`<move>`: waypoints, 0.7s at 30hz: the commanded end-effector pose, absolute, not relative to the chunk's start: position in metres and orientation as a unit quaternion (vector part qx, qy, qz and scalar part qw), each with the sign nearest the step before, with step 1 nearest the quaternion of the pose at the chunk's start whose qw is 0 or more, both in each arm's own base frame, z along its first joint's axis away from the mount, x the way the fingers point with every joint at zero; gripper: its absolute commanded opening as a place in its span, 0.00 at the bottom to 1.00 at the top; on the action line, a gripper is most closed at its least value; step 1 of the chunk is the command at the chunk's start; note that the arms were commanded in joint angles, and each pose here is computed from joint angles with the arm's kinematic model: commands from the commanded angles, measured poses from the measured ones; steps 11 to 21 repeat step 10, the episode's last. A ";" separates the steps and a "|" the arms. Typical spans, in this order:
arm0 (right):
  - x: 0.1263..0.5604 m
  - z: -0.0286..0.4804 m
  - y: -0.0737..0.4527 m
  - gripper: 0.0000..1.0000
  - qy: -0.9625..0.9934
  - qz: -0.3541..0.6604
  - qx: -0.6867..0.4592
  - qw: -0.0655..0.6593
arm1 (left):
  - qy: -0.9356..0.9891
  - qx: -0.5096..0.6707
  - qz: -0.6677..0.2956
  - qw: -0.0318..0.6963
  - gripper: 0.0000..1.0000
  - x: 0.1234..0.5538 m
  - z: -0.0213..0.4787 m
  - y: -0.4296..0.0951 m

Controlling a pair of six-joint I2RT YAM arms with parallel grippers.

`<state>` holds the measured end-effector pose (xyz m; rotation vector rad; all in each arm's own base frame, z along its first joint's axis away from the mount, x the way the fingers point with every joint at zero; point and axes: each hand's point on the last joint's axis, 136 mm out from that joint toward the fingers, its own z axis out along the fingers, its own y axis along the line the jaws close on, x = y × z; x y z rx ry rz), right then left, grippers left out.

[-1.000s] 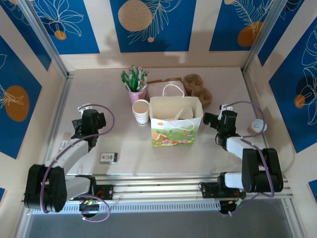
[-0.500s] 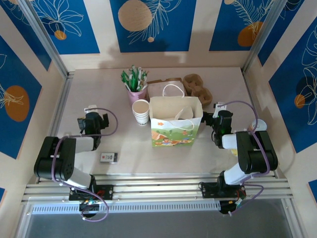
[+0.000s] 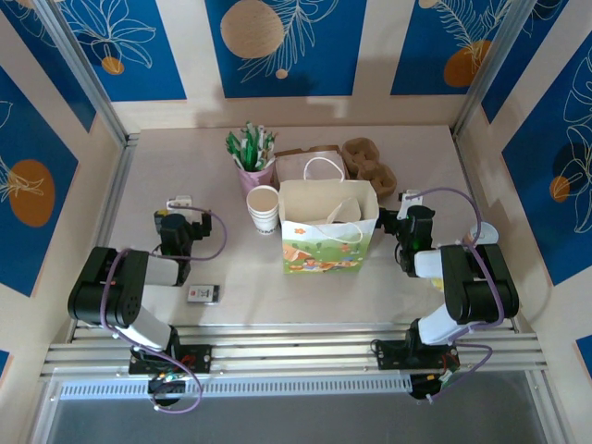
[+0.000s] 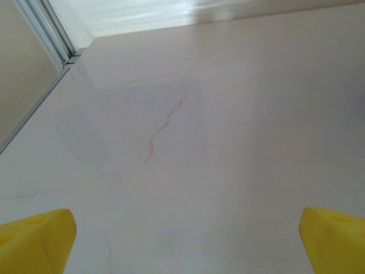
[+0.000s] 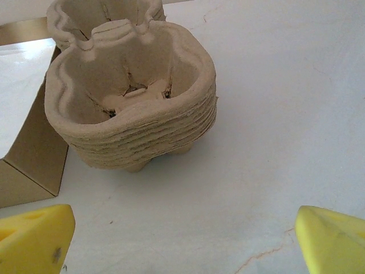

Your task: Pack the takeout coffee

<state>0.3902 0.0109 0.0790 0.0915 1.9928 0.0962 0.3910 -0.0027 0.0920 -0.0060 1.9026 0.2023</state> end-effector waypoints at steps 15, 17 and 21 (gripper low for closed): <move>0.396 0.094 0.014 0.99 0.823 0.036 0.029 0.566 | 0.807 0.008 0.066 0.587 1.00 0.393 0.095 -0.008; 0.396 0.094 0.014 0.99 0.823 0.036 0.029 0.566 | 0.807 0.008 0.066 0.587 1.00 0.393 0.095 -0.008; 0.396 0.094 0.014 0.99 0.823 0.036 0.029 0.566 | 0.807 0.008 0.066 0.587 1.00 0.393 0.095 -0.008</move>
